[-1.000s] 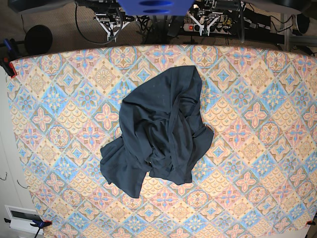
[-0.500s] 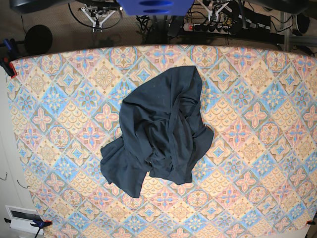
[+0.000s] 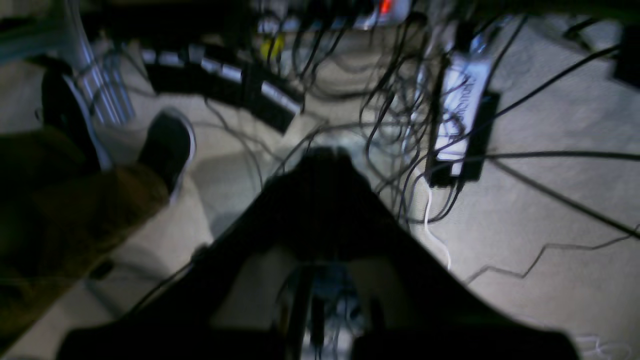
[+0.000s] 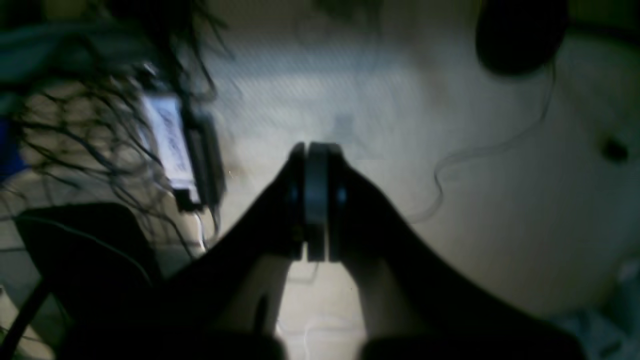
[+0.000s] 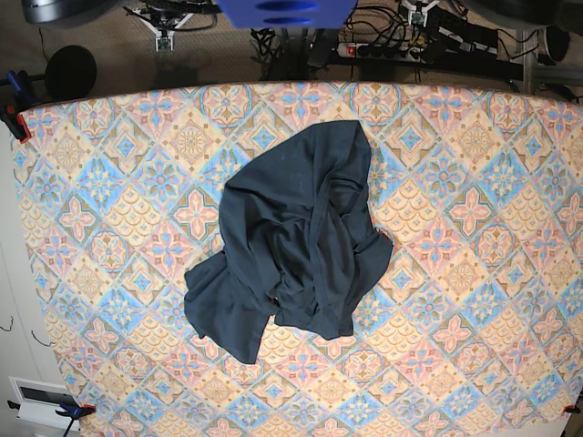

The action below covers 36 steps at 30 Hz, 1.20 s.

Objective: Layout the t-shirt on the table in an organized manner, then fold the t-shirt properly
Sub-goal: 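Move both grippers from rest toward the crumpled navy t-shirt, then lower the left gripper onto the shirt pile and pinch the fabric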

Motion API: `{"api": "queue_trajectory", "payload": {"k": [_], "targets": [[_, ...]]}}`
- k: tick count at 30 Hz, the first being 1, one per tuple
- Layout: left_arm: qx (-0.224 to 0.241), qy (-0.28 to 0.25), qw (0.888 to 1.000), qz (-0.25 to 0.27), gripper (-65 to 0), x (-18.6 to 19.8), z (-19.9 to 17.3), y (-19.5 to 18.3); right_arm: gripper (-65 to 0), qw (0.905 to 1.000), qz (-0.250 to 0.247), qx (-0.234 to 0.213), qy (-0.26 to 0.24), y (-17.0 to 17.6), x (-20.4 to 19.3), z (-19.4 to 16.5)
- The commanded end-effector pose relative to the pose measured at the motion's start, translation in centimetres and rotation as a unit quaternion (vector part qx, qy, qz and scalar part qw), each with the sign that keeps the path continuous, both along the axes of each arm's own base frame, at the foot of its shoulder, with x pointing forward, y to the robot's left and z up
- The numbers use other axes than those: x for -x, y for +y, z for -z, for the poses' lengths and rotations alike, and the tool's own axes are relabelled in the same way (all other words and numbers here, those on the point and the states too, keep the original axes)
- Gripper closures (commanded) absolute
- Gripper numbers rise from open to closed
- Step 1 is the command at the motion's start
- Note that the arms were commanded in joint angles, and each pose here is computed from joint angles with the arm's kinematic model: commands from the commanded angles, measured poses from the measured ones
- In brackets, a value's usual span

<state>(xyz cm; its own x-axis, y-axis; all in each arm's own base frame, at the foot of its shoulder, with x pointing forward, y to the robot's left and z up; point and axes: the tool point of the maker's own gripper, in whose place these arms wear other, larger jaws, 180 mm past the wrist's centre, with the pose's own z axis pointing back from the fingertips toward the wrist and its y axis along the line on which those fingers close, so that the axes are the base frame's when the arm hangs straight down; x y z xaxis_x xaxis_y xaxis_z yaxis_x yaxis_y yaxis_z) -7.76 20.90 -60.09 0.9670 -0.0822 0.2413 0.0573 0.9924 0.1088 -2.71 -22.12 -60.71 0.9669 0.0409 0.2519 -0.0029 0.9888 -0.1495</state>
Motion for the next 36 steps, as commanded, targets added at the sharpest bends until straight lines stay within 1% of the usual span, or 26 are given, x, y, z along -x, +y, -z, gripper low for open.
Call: {"api": "queue_trajectory", "payload": {"k": [1, 4, 6, 9, 10, 12, 15, 19, 21, 24, 26, 28, 31, 33, 36], "targets": [[-0.002, -0.005, 1.0, 0.007, 0.0, 0.5, -0.8, 0.3, 0.0, 0.9999, -0.005, 0.011, -0.002, -1.1, 0.7, -0.7], [0.006, -0.043, 0.999, 0.017, 0.0, -0.7, -3.0, -0.5, 0.0, 0.9996, -0.005, 0.018, -0.023, -1.6, 0.3, -2.2], [0.011, -0.068, 0.997, 0.024, 0.0, -1.5, -4.7, -1.1, 0.0, 0.9986, 0.018, 0.028, -0.04, -2.9, 0.3, -3.4], [0.02, -0.099, 0.994, 0.034, 0.0, -2.5, -7.5, -2.1, 0.0, 0.9956, 0.063, 0.02, -0.066, -3.5, 0.5, -5.3], [0.023, -0.103, 0.994, 0.036, 0.0, -2.8, -8.3, -2.4, 0.0, 0.9947, 0.068, 0.019, -0.074, -4.0, 0.4, -5.9], [0.027, -0.11, 0.993, 0.04, 0.0, -3.8, -10.2, -3.0, 0.0, 0.9921, 0.072, 0.019, -0.101, -5.5, -0.9, -7.7], [0.035, -0.127, 0.99, 0.046, 0.0, -5.5, -13.0, -4.0, 0.0, 0.9878, 0.09, 0.008, -0.127, -6.1, -1.5, -9.7], [0.044, -0.169, 0.983, 0.053, 0.0, -8.6, -16.7, -5.2, 0.0, 0.9826, 0.086, -0.004, -0.164, -6.8, -3.6, -12.5], [0.048, -0.196, 0.978, 0.057, 0.0, -10.2, -18.6, -5.7, 0.0, 0.9787, 0.086, -0.009, -0.186, -6.9, -4.8, -14.0], [0.053, -0.23, 0.97, 0.061, 0.0, -12.2, -20.8, -6.3, 0.0, 0.9712, 0.085, -0.002, -0.223, -7.7, -6.7, -16.3], [0.054, -0.246, 0.966, 0.064, 0.0, -13.5, -22.3, -6.6, 0.0, 0.9627, 0.077, 0.005, -0.259, -8.1, -8.8, -18.6], [0.054, -0.249, 0.965, 0.064, 0.0, -14.2, -22.7, -6.7, 0.0, 0.9554, 0.069, 0.009, -0.287, -8.1, -10.2, -20.6], [0.053, -0.273, 0.958, 0.066, 0.0, -16.1, -23.0, -6.7, 0.0, 0.9457, 0.053, 0.005, -0.321, -7.5, -12.3, -23.1], [0.051, -0.285, 0.955, 0.067, 0.0, -17.0, -23.2, -6.7, 0.0, 0.9474, 0.048, -0.003, -0.316, -6.7, -13.0, -23.6], [0.048, -0.312, 0.946, 0.069, 0.0, -19.2, -23.8, -6.7, 0.0, 0.9542, 0.049, -0.01, -0.295, -6.3, -13.2, -23.3]]}}
